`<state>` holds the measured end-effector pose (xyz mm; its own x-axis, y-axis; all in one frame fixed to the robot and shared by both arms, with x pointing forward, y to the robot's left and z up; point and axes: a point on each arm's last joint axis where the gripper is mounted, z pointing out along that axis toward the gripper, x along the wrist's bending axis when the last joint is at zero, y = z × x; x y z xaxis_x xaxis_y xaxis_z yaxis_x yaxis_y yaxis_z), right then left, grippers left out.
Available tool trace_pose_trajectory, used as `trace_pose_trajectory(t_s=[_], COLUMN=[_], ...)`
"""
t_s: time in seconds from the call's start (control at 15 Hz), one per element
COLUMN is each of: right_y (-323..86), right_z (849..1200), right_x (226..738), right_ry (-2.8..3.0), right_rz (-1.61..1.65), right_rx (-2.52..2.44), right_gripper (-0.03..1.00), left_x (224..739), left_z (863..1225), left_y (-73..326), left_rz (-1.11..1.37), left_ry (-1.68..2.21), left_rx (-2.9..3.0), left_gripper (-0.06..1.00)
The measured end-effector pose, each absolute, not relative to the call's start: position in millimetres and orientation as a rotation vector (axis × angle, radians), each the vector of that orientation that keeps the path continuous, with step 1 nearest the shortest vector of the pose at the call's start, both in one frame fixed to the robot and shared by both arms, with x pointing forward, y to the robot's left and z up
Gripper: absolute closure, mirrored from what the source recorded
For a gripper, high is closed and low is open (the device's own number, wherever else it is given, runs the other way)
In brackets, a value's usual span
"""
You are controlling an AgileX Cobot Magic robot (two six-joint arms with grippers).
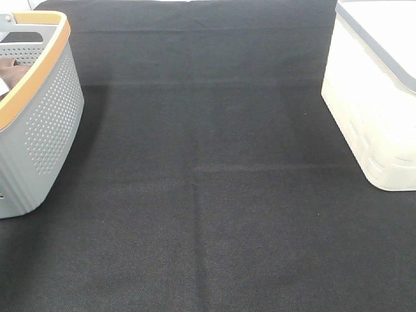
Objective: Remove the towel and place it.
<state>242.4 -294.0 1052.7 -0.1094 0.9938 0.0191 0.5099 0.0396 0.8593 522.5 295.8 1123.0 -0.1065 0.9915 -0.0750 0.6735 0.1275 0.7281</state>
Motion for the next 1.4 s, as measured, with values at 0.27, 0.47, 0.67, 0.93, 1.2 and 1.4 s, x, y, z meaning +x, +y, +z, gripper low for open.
trace_pose_trajectory(t_s=[0.27, 0.47, 0.67, 0.93, 1.2, 1.4], right_y=[-294.0, -294.0, -294.0, -294.0, -294.0, -294.0], right_z=[1052.7, 1052.7, 1052.7, 1052.7, 1052.7, 1052.7], right_x=[242.4, 242.4, 242.4, 242.4, 242.4, 242.4], right_ry=[1.69, 1.69, 1.69, 1.69, 1.69, 1.69], right_rz=[0.981, 0.981, 0.981, 0.981, 0.981, 0.981], right_rx=[1.531, 1.531, 1.531, 1.531, 1.531, 1.531], right_gripper=[0.38, 0.38, 0.38, 0.38, 0.38, 0.38], left_x=[581.2, 622.3, 659.3, 697.0, 712.7, 723.8], left_z=[1113.0, 1097.2, 1079.2, 1049.5, 1034.2, 1015.7], left_y=[305.9, 306.7, 308.0, 333.0, 336.1, 332.0], left_rz=[0.778, 0.749, 0.716, 0.645, 0.618, 0.539], left_ry=[2.018, 2.096, 2.164, 2.331, 2.35, 2.355], left_rx=[1.719, 1.758, 1.79, 1.778, 1.768, 1.752], left_gripper=[0.2, 0.26, 0.29, 0.29, 0.29, 0.3])
